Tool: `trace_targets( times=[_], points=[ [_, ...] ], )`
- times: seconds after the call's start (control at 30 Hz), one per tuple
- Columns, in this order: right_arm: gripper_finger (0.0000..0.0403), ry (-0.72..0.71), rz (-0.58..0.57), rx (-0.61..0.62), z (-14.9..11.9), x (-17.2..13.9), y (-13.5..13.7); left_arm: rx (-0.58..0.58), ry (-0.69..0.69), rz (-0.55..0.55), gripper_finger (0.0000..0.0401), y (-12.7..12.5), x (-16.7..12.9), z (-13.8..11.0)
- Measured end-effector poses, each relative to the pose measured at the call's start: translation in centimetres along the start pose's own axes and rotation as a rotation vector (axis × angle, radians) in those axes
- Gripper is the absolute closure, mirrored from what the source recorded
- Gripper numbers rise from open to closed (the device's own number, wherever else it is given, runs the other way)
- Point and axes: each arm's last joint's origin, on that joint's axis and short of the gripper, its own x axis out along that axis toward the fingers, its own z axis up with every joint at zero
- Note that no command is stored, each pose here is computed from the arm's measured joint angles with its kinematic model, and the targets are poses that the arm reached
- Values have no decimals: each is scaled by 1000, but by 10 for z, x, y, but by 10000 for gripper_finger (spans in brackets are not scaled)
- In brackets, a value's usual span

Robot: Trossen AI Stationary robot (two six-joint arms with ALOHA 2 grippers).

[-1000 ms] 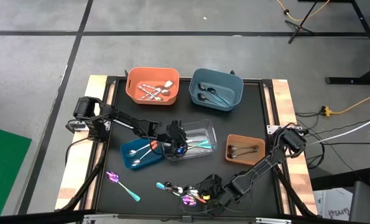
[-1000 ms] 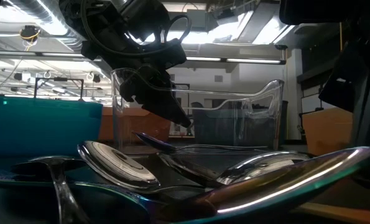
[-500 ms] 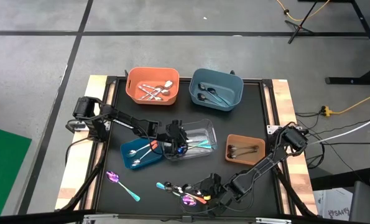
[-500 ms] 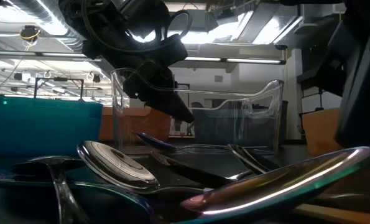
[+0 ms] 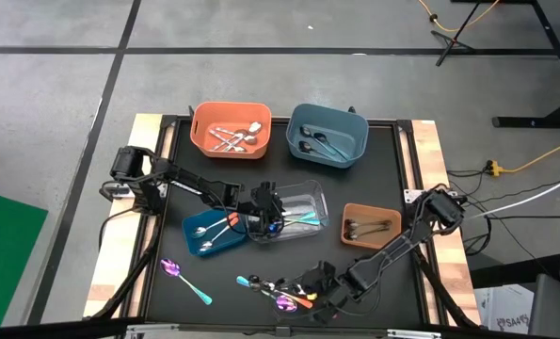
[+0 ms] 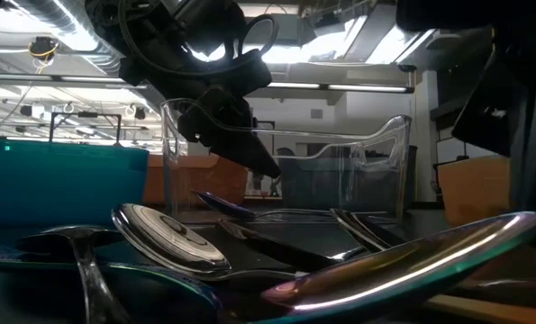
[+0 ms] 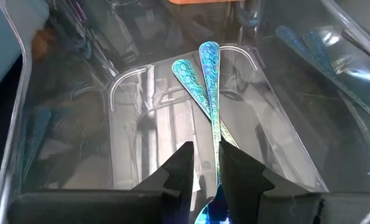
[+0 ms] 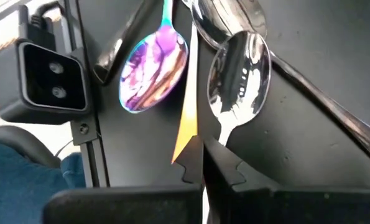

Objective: Sort silverware by color (type)
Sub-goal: Put the orange spoon into the blue bin

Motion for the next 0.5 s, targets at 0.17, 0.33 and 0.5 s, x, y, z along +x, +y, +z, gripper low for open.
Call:
trace_targets(
  times=[0.17,0.33,0.5],
  points=[
    [366,46,7,18,4,1,-5,0,1,0,332,0,0,0],
    [308,69,18,18,4,1,-5,-1,1,0,332,0,0,0],
    [285,70,12,8,3,1,-5,-1,1,0,332,0,0,0]
  ],
)
